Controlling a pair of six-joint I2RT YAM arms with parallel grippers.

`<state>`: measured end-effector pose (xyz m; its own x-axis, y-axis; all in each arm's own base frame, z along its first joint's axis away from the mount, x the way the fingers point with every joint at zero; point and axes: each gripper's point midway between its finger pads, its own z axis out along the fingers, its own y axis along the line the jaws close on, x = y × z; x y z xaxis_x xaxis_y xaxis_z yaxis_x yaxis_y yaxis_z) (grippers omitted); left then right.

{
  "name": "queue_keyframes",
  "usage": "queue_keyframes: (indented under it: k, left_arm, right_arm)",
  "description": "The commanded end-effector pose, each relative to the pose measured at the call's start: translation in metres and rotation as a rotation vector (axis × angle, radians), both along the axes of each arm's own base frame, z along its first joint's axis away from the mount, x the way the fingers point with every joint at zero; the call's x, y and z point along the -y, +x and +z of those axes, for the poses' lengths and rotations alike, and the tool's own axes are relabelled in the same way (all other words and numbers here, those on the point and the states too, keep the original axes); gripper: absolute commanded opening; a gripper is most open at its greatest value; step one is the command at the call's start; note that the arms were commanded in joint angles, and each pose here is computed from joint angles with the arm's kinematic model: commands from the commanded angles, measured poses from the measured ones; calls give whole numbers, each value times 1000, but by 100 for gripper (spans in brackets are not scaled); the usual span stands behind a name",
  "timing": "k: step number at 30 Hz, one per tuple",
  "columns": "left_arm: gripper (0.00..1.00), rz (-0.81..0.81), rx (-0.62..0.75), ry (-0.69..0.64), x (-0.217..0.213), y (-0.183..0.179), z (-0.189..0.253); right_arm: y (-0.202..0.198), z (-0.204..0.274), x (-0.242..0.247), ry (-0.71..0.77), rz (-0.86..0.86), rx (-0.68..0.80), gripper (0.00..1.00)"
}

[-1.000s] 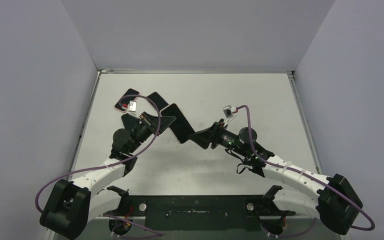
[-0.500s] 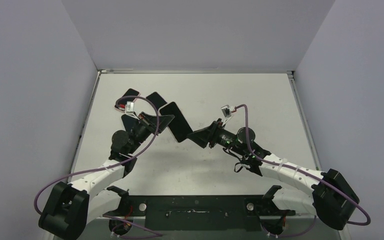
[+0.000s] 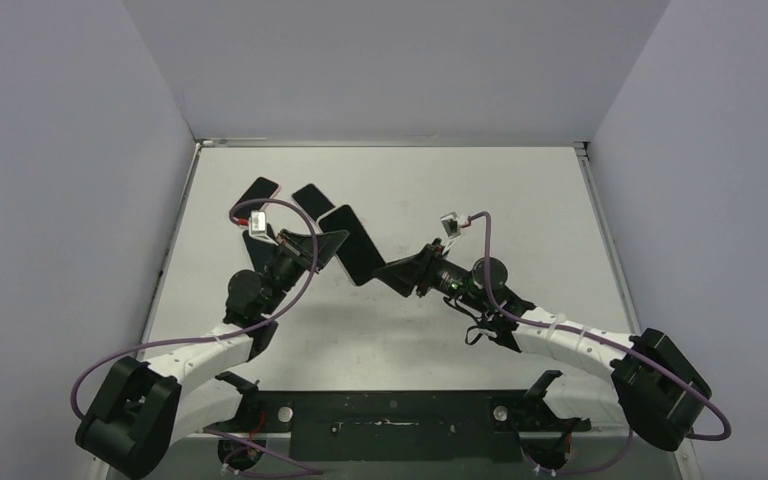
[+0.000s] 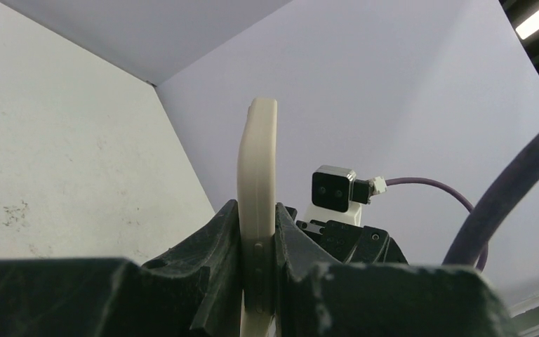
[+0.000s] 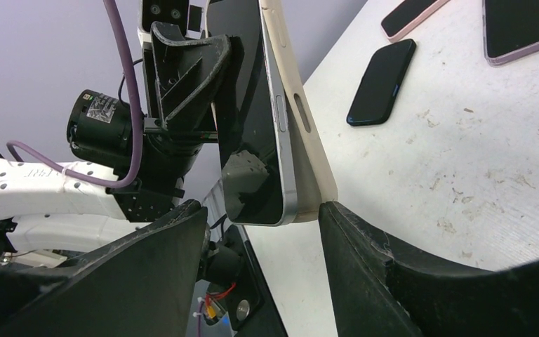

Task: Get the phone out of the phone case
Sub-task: Remove the phone case from the phone.

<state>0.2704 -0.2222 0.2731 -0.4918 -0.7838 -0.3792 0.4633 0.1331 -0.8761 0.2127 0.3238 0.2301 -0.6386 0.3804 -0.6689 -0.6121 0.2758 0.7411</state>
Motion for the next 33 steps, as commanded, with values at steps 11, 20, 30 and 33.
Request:
queue_keyframes:
  k: [11,20,30,33]
  left_arm:
    - [0,-38,102,161,33,-24,6]
    - [0,48,72,248,26,-12,-13]
    - [0,59,48,180,21,-13,-10]
    - [0,78,29,140,16,-12,-8]
  right_arm:
    - [-32,78,-12,204,173,175,56]
    - [-37,87,-10,231,189,187,54]
    - [-24,64,-9,140,120,162,59]
    - [-21,57,-4,110,85,147,62]
